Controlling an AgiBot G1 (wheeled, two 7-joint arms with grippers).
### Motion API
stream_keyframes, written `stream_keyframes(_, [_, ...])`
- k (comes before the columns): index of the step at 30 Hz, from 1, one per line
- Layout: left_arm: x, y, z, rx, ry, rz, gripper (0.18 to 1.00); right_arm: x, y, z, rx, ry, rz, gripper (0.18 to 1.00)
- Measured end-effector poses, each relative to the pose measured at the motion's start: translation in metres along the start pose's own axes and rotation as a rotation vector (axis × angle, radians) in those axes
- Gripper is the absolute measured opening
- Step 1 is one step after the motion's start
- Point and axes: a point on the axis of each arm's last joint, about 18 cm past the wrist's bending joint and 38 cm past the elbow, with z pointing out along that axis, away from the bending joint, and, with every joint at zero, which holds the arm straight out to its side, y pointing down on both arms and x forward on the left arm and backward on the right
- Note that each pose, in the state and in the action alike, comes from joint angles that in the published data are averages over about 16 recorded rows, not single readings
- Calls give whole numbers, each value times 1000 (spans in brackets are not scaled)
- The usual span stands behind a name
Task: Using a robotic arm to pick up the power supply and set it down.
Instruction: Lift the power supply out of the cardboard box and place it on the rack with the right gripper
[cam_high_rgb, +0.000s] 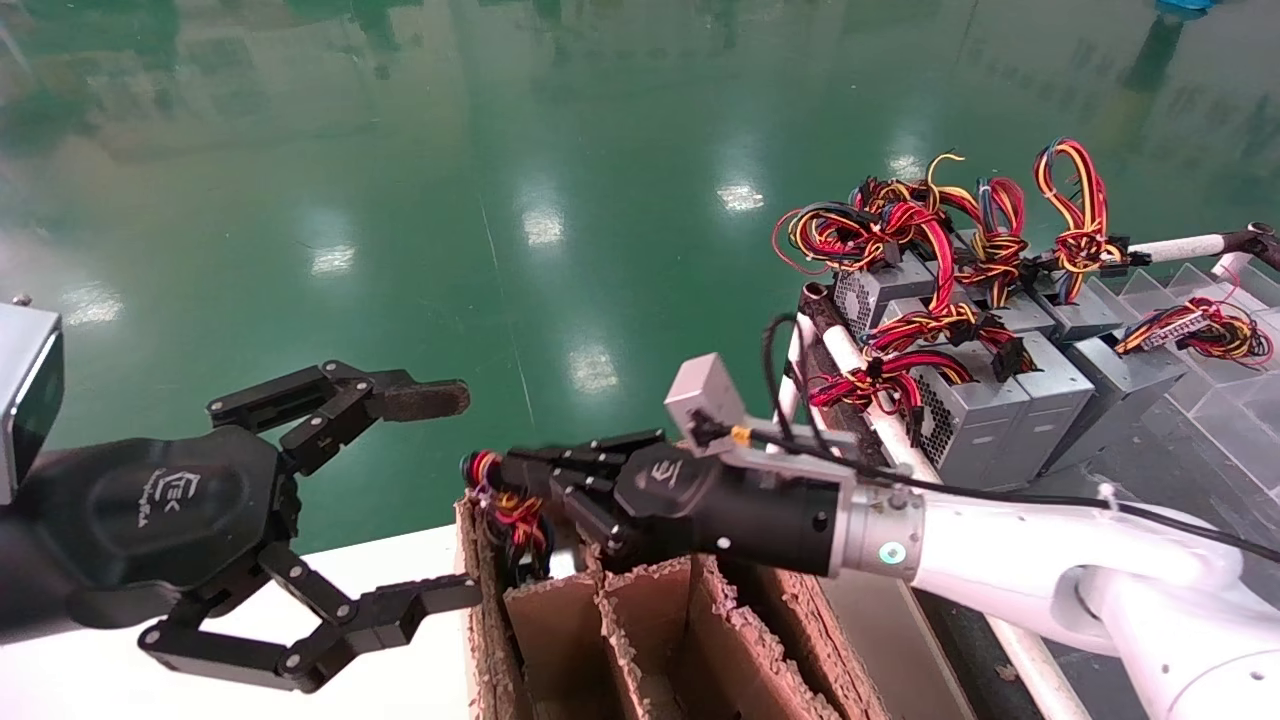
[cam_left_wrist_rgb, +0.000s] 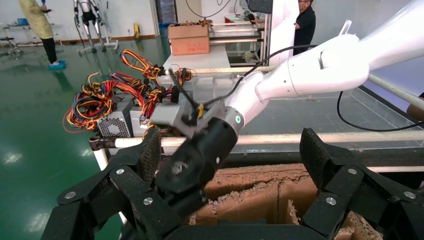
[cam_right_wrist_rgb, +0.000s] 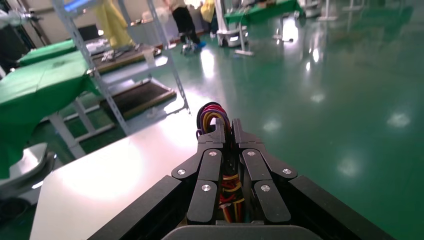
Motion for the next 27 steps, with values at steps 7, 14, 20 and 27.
stream_keyframes(7, [0, 0, 0, 0, 0, 0, 1001, 6, -28, -17, 90, 9, -24, 211])
stream_keyframes(14, [0, 0, 0, 0, 0, 0, 1001, 11, -64, -38, 184, 18, -58, 203])
stream_keyframes(20, [0, 0, 0, 0, 0, 0, 1001, 14, -97, -61, 259, 29, -98, 198])
stream_keyframes(27, [0, 0, 0, 0, 0, 0, 1001, 17, -136, -98, 324, 62, -157, 198])
